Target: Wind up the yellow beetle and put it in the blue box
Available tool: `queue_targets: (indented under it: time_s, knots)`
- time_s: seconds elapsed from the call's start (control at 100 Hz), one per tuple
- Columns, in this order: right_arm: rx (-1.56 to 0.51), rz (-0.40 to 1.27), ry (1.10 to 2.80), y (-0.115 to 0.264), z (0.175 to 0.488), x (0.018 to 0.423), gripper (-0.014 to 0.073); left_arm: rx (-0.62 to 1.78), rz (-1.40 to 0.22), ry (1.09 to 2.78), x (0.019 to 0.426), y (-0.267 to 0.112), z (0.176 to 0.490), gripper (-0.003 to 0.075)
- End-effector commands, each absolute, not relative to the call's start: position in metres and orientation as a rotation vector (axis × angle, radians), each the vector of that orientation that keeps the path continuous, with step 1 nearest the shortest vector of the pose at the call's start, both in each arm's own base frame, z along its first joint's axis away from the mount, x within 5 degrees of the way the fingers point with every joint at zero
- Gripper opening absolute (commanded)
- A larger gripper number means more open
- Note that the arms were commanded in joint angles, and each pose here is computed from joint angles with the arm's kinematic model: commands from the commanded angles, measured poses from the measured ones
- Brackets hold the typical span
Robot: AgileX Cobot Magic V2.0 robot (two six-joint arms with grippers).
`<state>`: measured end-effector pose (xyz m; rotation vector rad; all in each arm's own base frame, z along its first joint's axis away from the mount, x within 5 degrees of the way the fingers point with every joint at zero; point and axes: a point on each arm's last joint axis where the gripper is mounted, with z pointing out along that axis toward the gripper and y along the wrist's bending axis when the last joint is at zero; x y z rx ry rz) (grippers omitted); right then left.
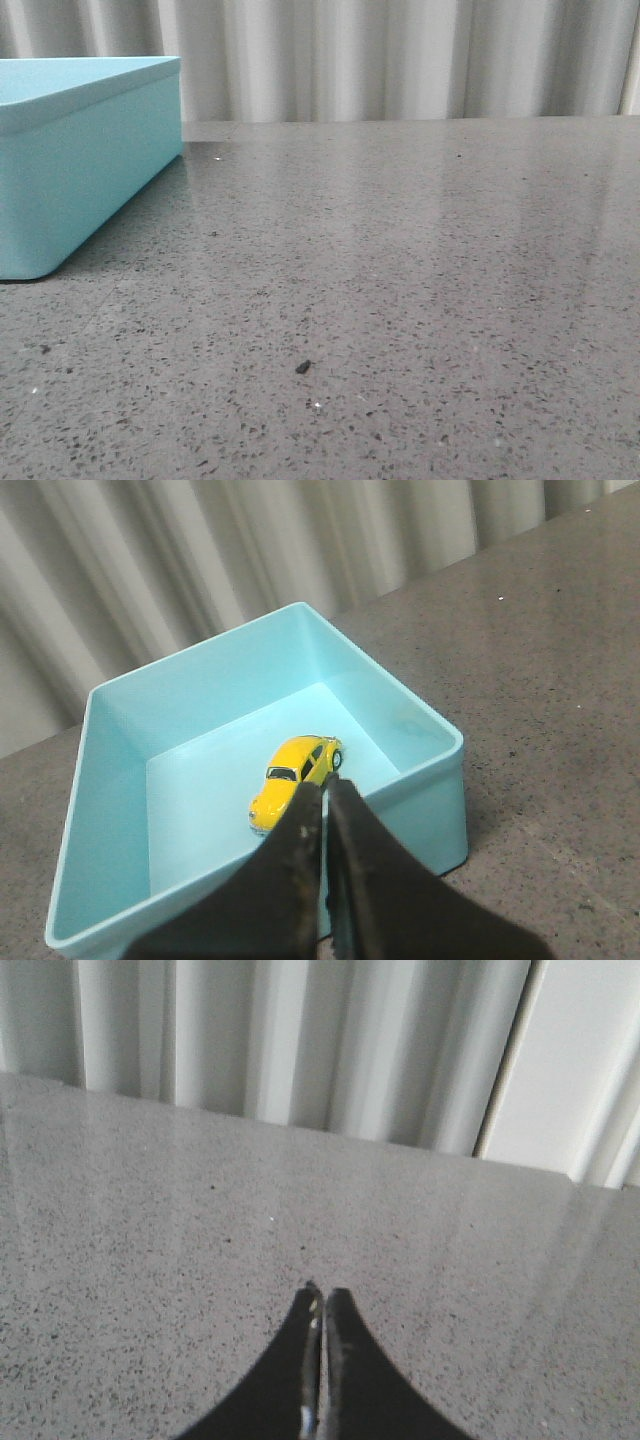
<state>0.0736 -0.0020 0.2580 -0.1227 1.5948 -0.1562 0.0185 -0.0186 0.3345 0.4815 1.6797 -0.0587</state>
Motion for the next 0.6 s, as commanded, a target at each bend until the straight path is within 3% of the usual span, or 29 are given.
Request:
queue_targets:
  time_s: [0.0,0.59]
  knots:
    - [-0.145,-0.162,1.459,0.0,0.274,0.074,-0.0061,0.418,-0.083,1.586,0.015,-0.018,0.336,-0.0021]
    - [-0.145,-0.163,1.481,0.0,0.272,0.074,-0.0061,0.401,-0.112,1.576,0.014,-0.019,0.323,-0.0021]
